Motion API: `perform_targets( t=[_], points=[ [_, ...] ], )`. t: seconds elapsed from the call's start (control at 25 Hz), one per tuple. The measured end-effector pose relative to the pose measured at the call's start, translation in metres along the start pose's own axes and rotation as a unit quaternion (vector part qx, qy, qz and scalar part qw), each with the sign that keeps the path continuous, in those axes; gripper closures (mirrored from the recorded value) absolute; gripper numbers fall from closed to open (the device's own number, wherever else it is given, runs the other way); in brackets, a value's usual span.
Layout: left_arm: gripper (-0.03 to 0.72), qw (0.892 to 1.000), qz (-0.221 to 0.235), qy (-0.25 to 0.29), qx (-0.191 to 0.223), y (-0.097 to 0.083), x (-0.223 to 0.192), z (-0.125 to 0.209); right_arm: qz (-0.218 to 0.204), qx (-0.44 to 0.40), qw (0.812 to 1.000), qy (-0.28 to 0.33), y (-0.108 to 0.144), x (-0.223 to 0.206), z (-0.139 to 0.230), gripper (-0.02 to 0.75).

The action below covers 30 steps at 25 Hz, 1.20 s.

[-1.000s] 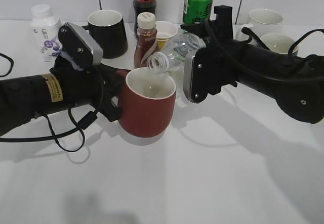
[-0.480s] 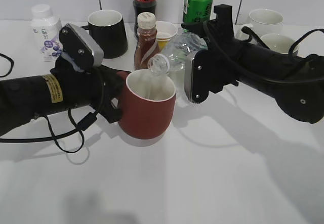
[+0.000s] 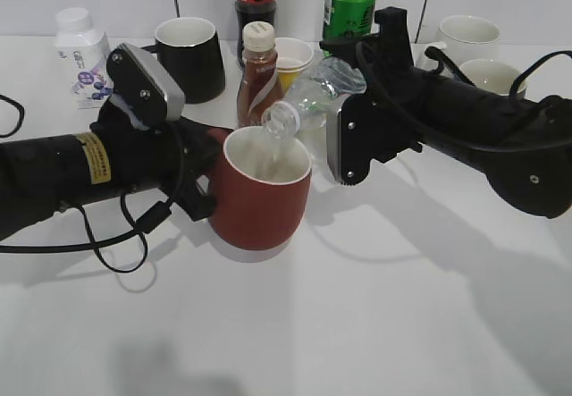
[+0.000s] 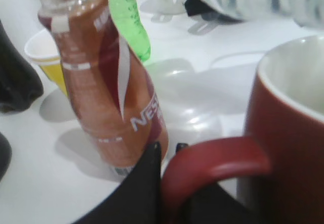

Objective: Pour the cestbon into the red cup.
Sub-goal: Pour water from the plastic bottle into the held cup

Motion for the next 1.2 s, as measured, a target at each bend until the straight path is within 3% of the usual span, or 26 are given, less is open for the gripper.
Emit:
perform_targets(
  t=[0.96, 1.2],
  points=[
    [0.641, 1.000, 0.006, -0.006, -0.005, -0.0017, 0.0000, -0.0015, 0.004, 0.067, 0.998, 0.001, -0.0010, 0.0000, 0.0001, 0.267],
    [0.641, 1.000, 0.005, 0.005, -0.007, -0.0014, 0.0000, 0.0013, 0.026, 0.075, 0.997, 0.005, -0.0072, 0.0000, 0.0009, 0.267]
  ],
)
Point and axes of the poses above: a point on each arm's last joint axis where the gripper is mounted, x pointing back along that axis away from the gripper, y along the wrist's bending axis when the last joint is at zero, z = x × y, the point moved 4 cm from there along -x, pointing out along that axis toward the gripper, and after that the axes turned 10 degrees about x, right-handed, at the moved point
